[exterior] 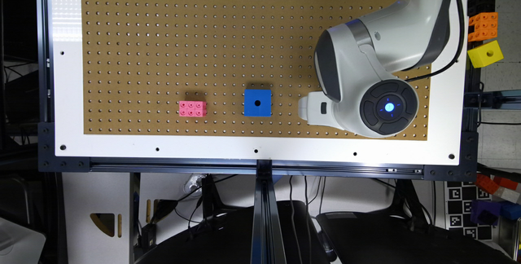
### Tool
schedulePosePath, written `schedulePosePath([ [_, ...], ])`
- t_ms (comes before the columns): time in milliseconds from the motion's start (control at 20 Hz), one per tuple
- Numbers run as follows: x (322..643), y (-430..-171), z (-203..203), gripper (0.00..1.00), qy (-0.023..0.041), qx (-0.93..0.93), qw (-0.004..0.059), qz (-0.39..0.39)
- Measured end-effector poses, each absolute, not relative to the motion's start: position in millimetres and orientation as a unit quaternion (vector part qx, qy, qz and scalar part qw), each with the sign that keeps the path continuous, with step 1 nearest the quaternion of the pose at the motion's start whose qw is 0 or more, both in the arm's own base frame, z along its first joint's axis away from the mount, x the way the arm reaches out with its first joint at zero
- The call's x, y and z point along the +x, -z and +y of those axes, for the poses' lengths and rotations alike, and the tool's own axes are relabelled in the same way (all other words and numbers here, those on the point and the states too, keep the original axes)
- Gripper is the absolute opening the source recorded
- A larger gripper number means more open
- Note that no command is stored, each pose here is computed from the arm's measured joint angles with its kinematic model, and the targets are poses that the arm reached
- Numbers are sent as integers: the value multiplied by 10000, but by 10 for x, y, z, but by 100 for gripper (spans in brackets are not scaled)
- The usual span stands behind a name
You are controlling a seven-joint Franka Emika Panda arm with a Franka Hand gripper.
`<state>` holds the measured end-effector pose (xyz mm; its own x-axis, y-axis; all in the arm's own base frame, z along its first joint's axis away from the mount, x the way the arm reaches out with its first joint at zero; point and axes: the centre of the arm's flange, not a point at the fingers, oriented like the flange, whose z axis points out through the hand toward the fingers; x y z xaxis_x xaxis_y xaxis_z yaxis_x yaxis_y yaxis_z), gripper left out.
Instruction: Pick up green block.
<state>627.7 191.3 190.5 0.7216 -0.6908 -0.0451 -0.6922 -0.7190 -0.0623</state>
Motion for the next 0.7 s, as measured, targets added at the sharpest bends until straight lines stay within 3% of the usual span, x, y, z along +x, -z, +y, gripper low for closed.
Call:
schedulePosePath([
  [200, 6282, -2104, 1908, 0, -87, -9274, 314, 3726],
  [700, 6260, -2728, 1940, 0, 0, -9282, 229, 3715],
])
